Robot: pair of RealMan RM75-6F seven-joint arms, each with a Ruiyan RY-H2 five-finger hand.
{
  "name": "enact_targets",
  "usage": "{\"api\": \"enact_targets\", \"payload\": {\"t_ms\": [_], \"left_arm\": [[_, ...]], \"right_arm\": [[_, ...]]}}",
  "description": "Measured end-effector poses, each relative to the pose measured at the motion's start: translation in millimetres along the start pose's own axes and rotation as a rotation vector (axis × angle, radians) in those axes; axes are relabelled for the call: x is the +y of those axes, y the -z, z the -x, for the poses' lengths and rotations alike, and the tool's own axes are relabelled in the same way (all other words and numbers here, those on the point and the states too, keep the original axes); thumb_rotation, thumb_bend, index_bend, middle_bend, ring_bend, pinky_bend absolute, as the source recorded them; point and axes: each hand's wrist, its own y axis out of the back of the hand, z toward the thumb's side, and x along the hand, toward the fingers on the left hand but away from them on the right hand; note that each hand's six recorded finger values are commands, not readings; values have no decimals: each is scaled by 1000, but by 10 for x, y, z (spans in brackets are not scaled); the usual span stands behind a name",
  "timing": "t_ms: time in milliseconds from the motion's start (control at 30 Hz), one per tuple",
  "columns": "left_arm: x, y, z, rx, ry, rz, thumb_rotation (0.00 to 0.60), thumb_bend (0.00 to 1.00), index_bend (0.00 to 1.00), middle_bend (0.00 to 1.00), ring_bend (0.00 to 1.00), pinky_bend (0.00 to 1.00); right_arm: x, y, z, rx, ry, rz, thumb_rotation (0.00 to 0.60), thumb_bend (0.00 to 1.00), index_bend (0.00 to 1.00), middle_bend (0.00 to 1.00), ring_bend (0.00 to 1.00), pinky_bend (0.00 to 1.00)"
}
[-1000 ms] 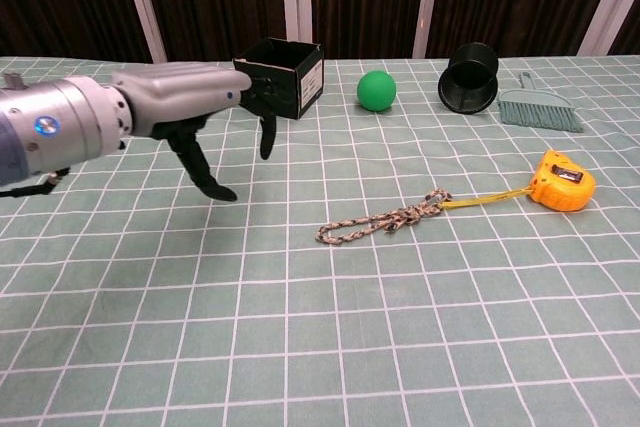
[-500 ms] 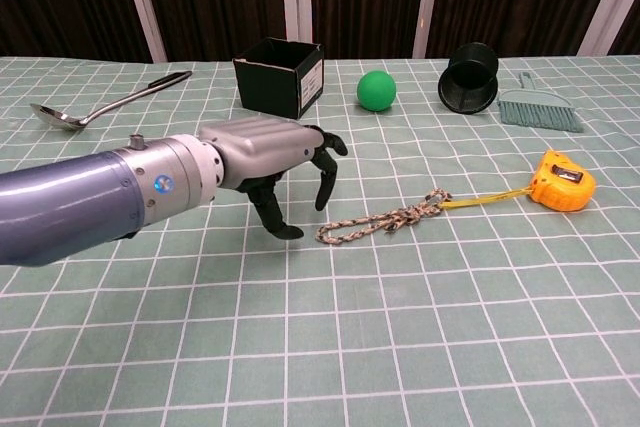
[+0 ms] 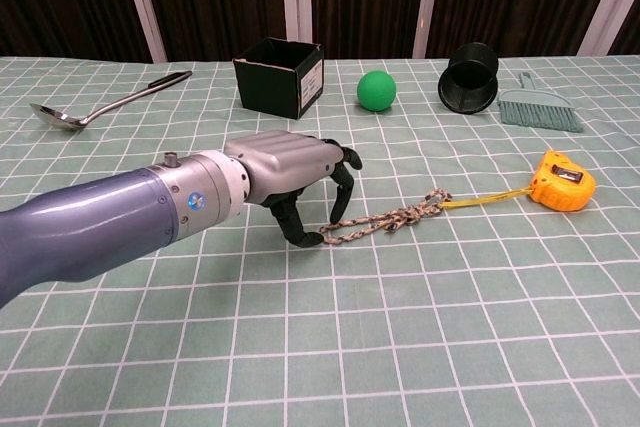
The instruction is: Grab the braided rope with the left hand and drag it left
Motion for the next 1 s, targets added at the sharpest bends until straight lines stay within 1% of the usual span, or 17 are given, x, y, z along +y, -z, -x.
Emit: {"api": "enact_targets", "payload": {"t_ms": [500, 1000], "left_arm": [[-82, -5, -38, 6, 16, 4, 600, 407, 534, 71, 0, 0], [-123, -10, -35, 7, 18, 2, 600, 509, 553, 75, 0, 0]], "right_arm": [[1, -2, 0, -2, -1, 4, 600, 193, 0, 0, 0, 0], [-8, -13, -14, 0, -8, 10, 600, 193, 0, 0, 0, 0]]}}
